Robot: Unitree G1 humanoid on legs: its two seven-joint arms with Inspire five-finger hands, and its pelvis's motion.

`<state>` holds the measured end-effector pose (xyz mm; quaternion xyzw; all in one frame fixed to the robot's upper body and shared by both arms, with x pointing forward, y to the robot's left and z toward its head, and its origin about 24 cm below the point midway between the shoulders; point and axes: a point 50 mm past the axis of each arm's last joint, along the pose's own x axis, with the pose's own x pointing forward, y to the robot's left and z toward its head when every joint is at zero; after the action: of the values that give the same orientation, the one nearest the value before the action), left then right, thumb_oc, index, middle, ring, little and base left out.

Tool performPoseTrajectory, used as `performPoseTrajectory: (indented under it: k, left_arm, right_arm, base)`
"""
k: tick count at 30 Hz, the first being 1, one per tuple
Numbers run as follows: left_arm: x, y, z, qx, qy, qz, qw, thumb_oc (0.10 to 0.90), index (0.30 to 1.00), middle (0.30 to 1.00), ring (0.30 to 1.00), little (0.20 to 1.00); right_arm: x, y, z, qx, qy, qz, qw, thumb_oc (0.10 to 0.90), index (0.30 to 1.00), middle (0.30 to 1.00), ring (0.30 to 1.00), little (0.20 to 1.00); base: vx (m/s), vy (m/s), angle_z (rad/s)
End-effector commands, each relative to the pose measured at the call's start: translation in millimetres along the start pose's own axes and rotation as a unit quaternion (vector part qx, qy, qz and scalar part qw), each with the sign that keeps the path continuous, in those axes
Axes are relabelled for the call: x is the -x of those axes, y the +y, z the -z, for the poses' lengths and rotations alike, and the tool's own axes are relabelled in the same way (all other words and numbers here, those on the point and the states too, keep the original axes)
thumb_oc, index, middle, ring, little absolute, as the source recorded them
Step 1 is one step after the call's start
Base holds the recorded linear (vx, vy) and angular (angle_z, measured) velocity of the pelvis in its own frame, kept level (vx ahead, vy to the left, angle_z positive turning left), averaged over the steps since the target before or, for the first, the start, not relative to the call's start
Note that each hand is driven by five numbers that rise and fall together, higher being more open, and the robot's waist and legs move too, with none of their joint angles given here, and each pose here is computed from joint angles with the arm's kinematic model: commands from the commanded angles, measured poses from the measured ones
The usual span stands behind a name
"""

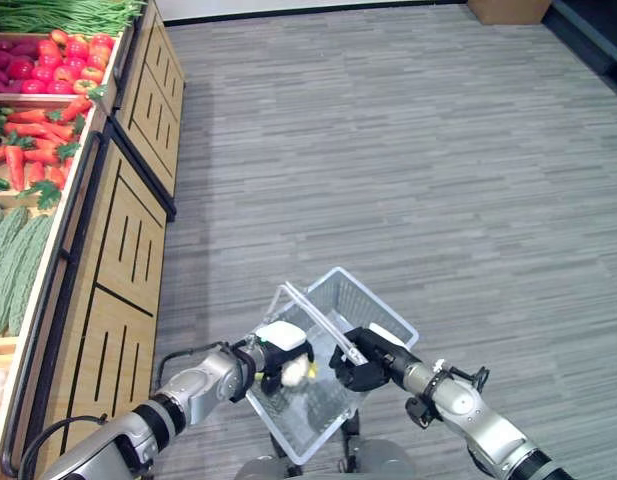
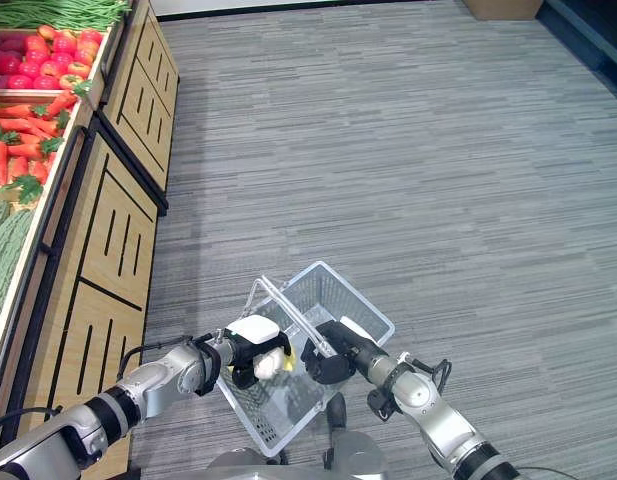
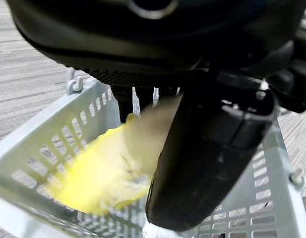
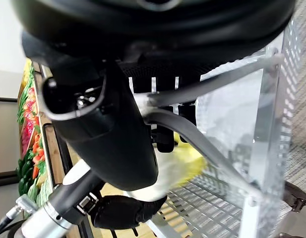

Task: Get the vegetables into the basket

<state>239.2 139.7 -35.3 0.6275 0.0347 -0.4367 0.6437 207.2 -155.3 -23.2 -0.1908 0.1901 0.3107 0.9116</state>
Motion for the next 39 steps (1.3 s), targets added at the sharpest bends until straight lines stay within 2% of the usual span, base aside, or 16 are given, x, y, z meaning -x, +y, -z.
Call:
performPoseTrajectory:
  k: [1, 11, 14, 15, 17, 18, 22, 24, 25, 28, 30, 31, 33, 36, 37, 39]
  left_arm:
    - [-1, 30, -2, 0.01, -0.025, -0.057, 0.998, 0.9, 1.0, 1.0, 1.0, 1.0]
    - [6, 21, 4, 0.035, -0.011, -0.056, 0.998, 0.9, 1.0, 1.0, 1.0, 1.0]
    - [8, 21, 9, 0.071, 0.003, -0.069, 0.995, 0.9, 1.0, 1.0, 1.0, 1.0]
    - [11, 21, 12, 0.091, 0.01, -0.082, 0.992, 0.9, 1.0, 1.0, 1.0, 1.0]
    - [12, 19, 14, 0.1, 0.016, -0.087, 0.991, 0.9, 1.0, 1.0, 1.0, 1.0]
    - [16, 17, 19, 0.121, 0.032, -0.099, 0.987, 0.9, 1.0, 1.0, 1.0, 1.0]
    - [30, 2, 43, 0.167, 0.09, -0.112, 0.975, 0.9, 1.0, 1.0, 1.0, 1.0]
    - [40, 9, 58, 0.185, 0.121, -0.145, 0.964, 0.9, 1.0, 1.0, 1.0, 1.0]
    - [44, -3, 69, 0.219, 0.153, -0.14, 0.954, 0.9, 1.0, 1.0, 1.0, 1.0]
    - [56, -16, 89, 0.254, 0.2, -0.14, 0.936, 0.9, 1.0, 1.0, 1.0, 1.0]
    - [58, -12, 88, 0.229, 0.203, -0.143, 0.941, 0.9, 1.0, 1.0, 1.0, 1.0]
    - [62, -24, 87, 0.24, 0.214, -0.134, 0.937, 0.9, 1.0, 1.0, 1.0, 1.0]
    - [77, -55, 102, 0.291, 0.274, -0.122, 0.909, 0.9, 1.0, 1.0, 1.0, 1.0]
    - [79, -79, 99, 0.343, 0.303, -0.122, 0.881, 0.9, 1.0, 1.0, 1.0, 1.0]
    - [64, -97, 90, 0.41, 0.316, -0.113, 0.848, 0.9, 1.0, 1.0, 1.0, 1.0]
    - [61, -130, 85, 0.477, 0.381, -0.099, 0.785, 0.9, 1.0, 1.0, 1.0, 1.0]
  right_arm:
    - [-5, -5, -73, -0.005, -0.19, 0.009, 0.982, 0.4, 0.3, 0.3, 0.3, 0.3]
    - [-8, -5, -54, -0.015, -0.148, 0.02, 0.989, 0.4, 0.3, 0.3, 0.3, 0.3]
    - [-11, -14, -21, -0.02, -0.072, 0.068, 0.995, 0.4, 0.3, 0.3, 0.3, 0.3]
    - [-7, -21, -18, 0.014, -0.064, 0.096, 0.993, 0.4, 0.3, 0.3, 0.3, 0.3]
    - [-6, -23, -17, 0.023, -0.062, 0.104, 0.992, 0.4, 0.3, 0.3, 0.3, 0.3]
    - [3, -33, -10, 0.035, -0.046, 0.138, 0.989, 0.4, 0.3, 0.3, 0.3, 0.3]
    - [21, -44, 33, -0.01, 0.032, 0.208, 0.977, 0.4, 0.3, 0.3, 0.3, 0.3]
    - [28, -49, 41, -0.01, 0.05, 0.232, 0.971, 0.4, 0.3, 0.3, 0.3, 0.3]
    - [36, -52, 61, -0.029, 0.091, 0.253, 0.963, 0.4, 0.3, 0.3, 0.3, 0.3]
    - [45, -58, 75, -0.056, 0.118, 0.278, 0.952, 0.4, 0.3, 0.3, 0.3, 0.3]
    - [51, -57, 90, -0.062, 0.15, 0.285, 0.945, 0.4, 0.3, 0.3, 0.3, 0.3]
    - [54, -58, 95, -0.061, 0.16, 0.291, 0.941, 0.4, 0.3, 0.3, 0.3, 0.3]
    - [65, -59, 109, -0.072, 0.194, 0.305, 0.93, 0.4, 0.3, 0.3, 0.3, 0.3]
    - [71, -56, 124, -0.09, 0.228, 0.317, 0.916, 0.4, 0.3, 0.3, 0.3, 0.3]
    - [71, -47, 135, -0.099, 0.257, 0.313, 0.909, 0.4, 0.3, 0.3, 0.3, 0.3]
    - [71, -36, 149, -0.113, 0.29, 0.311, 0.898, 0.4, 0.3, 0.3, 0.3, 0.3]
  base:
    - [0.0, 0.022, 0.04]
    - [0.0, 0.005, 0.02]
    - [0.0, 0.0, 0.0]
    - [0.0, 0.0, 0.0]
    - [0.0, 0.0, 0.0]
    - [0.0, 0.0, 0.0]
    - [0.0, 0.006, 0.01]
    - [0.02, 0.029, 0.05]
    - [0.02, 0.023, 0.04]
    - [0.0, 0.011, 0.03]
    - [0.0, 0.01, -0.02]
    - [0.0, 0.0, 0.0]
    - [0.0, 0.007, 0.02]
    - [0.0, 0.01, 0.03]
    - [0.0, 0.0, 0.0]
    - [-0.01, 0.004, 0.07]
